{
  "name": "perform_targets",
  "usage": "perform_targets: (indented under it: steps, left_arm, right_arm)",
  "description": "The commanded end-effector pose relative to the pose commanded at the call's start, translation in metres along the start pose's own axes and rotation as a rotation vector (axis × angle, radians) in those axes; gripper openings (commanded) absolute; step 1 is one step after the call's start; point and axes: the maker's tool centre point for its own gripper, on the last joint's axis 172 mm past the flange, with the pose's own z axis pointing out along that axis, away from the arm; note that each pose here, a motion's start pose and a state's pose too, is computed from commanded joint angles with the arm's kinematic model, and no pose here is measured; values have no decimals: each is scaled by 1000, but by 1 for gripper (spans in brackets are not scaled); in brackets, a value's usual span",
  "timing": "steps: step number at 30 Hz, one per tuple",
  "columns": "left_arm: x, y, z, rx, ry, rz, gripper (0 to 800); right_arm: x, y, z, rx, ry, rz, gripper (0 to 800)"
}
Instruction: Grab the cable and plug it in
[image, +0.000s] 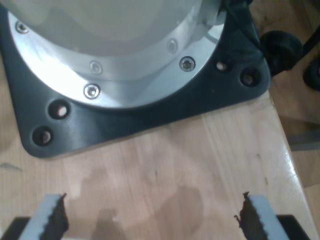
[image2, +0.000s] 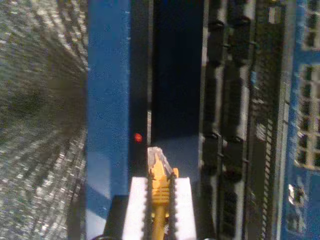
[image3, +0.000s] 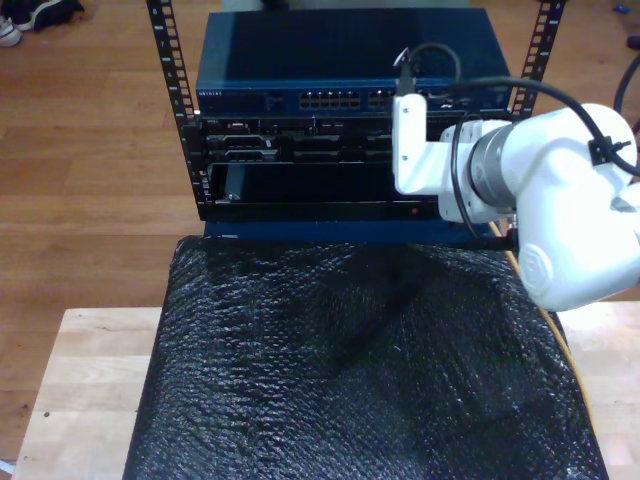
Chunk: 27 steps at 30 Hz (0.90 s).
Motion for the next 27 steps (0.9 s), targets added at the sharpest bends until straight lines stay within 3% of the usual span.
perform_targets:
  steps: [13, 19, 27]
  left_arm:
    - [0, 0, 0, 0, 0, 0, 800]
    - [0, 0, 0, 0, 0, 0, 800]
    - [0, 0, 0, 0, 0, 0, 800]
  right_arm:
    - [-2, -23, 4, -25, 15, -16, 0]
    - [12, -25, -3, -114, 58, -121, 0]
    - [17, -23, 3, -147, 78, -131, 0]
